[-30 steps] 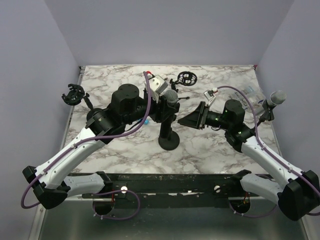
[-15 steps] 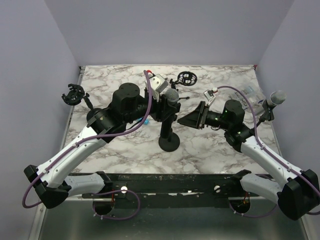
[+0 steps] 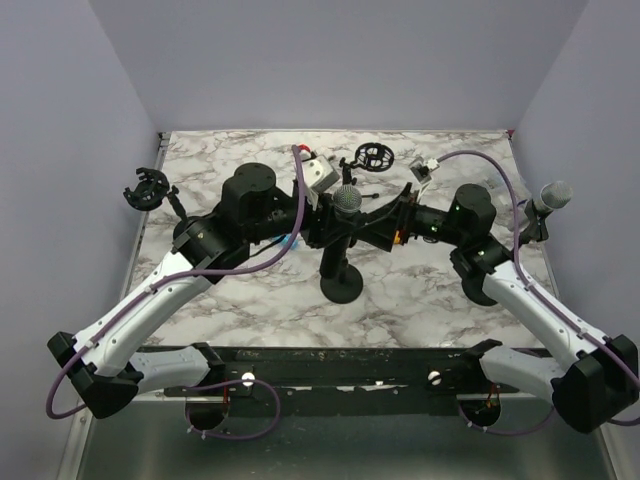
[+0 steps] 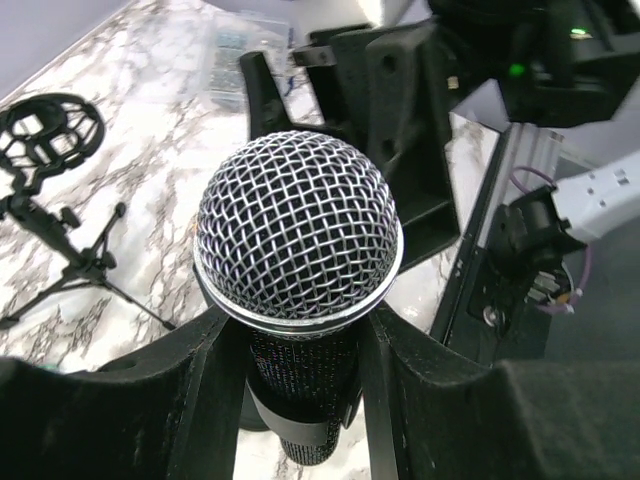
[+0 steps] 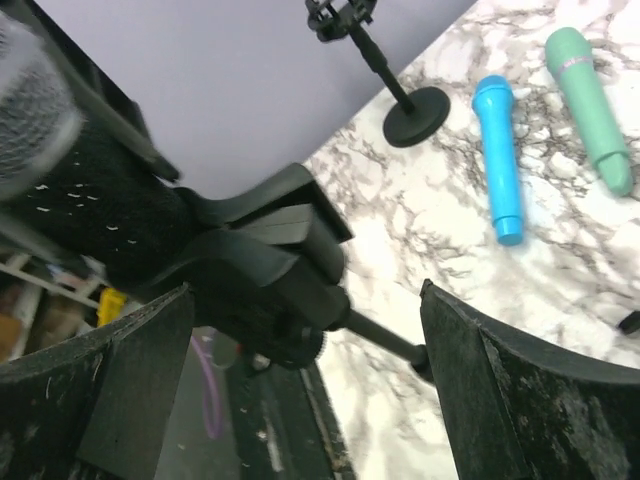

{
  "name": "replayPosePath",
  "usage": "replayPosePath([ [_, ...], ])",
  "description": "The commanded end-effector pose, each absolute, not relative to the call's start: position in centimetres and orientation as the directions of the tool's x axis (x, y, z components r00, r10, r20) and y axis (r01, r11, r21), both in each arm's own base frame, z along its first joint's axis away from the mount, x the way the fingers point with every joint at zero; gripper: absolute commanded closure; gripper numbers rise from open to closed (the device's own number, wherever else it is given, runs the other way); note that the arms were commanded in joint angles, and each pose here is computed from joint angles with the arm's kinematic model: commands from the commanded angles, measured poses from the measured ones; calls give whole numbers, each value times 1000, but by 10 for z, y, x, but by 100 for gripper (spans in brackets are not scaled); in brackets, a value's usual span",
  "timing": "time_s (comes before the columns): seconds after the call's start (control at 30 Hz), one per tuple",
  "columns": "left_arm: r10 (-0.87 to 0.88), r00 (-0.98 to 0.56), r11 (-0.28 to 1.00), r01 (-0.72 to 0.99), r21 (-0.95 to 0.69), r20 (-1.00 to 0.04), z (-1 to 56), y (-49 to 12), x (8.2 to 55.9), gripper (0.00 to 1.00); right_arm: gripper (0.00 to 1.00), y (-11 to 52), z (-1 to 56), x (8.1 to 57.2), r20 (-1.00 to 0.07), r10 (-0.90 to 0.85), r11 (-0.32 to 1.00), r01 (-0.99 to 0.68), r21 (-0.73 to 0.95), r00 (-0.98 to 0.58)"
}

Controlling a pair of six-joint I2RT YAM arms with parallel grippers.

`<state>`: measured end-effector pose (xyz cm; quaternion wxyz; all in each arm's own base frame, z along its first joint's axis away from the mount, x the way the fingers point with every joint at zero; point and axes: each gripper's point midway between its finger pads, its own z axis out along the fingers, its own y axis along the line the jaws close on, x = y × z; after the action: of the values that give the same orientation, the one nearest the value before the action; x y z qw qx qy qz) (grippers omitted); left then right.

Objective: Remove the microphone from the stand

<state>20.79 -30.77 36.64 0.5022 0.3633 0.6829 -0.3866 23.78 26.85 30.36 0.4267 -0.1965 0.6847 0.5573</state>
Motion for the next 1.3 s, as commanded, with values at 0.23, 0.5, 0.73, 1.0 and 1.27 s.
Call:
replayPosePath([
  [0.23, 248, -121, -41, 990, -135, -961, 371, -296, 155, 100, 5, 276, 294, 190, -978, 27, -60, -977, 205, -207],
  [0.5, 247, -140, -82, 983, -164, -959, 373, -295, 157, 100, 6, 283, 312, 191, -992, 16, -186, -976, 117, -122],
  [0.73, 220, -184, -67, 977, -203, -958, 365, -293, 168, 100, 6, 288, 311, 206, -997, 10, -164, -983, 78, -81],
  [1.0, 181, -210, -88, 970, -228, -961, 374, -288, 170, 100, 14, 291, 309, 204, -996, 10, -244, -966, 85, -90],
  [1.27, 183, -237, -85, 963, -256, -954, 370, -290, 175, 100, 23, 292, 311, 199, -991, 56, -286, -953, 98, -118],
])
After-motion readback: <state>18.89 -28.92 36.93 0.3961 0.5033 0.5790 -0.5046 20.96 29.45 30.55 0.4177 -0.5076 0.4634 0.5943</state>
